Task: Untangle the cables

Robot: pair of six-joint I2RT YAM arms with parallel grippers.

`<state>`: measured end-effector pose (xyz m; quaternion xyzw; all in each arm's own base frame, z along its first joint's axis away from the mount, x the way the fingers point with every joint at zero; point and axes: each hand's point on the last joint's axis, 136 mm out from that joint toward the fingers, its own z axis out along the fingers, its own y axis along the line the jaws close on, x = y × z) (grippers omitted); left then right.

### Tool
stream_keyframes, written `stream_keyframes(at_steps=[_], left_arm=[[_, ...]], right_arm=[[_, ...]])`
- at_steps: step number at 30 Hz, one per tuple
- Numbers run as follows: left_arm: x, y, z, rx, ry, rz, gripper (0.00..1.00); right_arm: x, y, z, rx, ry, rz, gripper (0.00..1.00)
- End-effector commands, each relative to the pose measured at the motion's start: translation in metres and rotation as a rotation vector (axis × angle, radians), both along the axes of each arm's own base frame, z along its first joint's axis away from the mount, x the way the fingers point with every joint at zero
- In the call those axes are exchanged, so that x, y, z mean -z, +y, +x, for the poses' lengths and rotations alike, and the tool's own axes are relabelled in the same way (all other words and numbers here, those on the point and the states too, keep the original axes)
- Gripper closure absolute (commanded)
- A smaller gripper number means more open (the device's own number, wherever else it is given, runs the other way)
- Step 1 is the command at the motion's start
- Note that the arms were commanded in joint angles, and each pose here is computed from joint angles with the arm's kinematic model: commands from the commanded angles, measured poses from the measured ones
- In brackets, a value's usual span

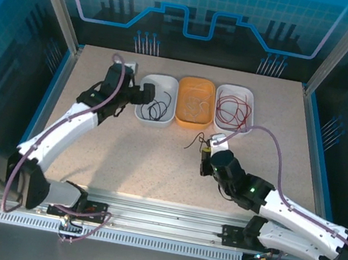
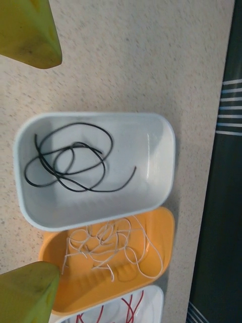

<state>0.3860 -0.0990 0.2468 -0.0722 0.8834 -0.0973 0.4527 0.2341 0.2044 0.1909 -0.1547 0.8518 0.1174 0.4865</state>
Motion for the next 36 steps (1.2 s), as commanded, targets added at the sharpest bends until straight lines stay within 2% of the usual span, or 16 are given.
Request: stream_keyframes(at_steps=[1,9,17,29,36], left_arm=[[0.005,0.025,-0.024,-0.106,0.002,-0.003,0.01],[0.025,0.043,-0.072,-0.170,0.013,-0.070,0.01],[0.035,0.057,-0.101,-0.226,0.006,-0.103,0.01],[0.040,0.066,-0.113,-0.269,0.004,-0.106,0.01],[0.041,0.067,-0.114,-0.268,0.007,-0.095,0.01]], right_arm=[[-0.021,0.009,0.007,0.009,-0.005,-0.004,1.00],[-0.061,0.047,0.037,-0.041,0.048,-0.019,1.00],[-0.075,0.101,0.092,-0.110,0.147,-0.053,1.00],[-0.062,0.184,0.158,-0.175,0.148,0.006,1.00],[-0.043,0.207,0.186,-0.188,0.111,-0.022,1.00]])
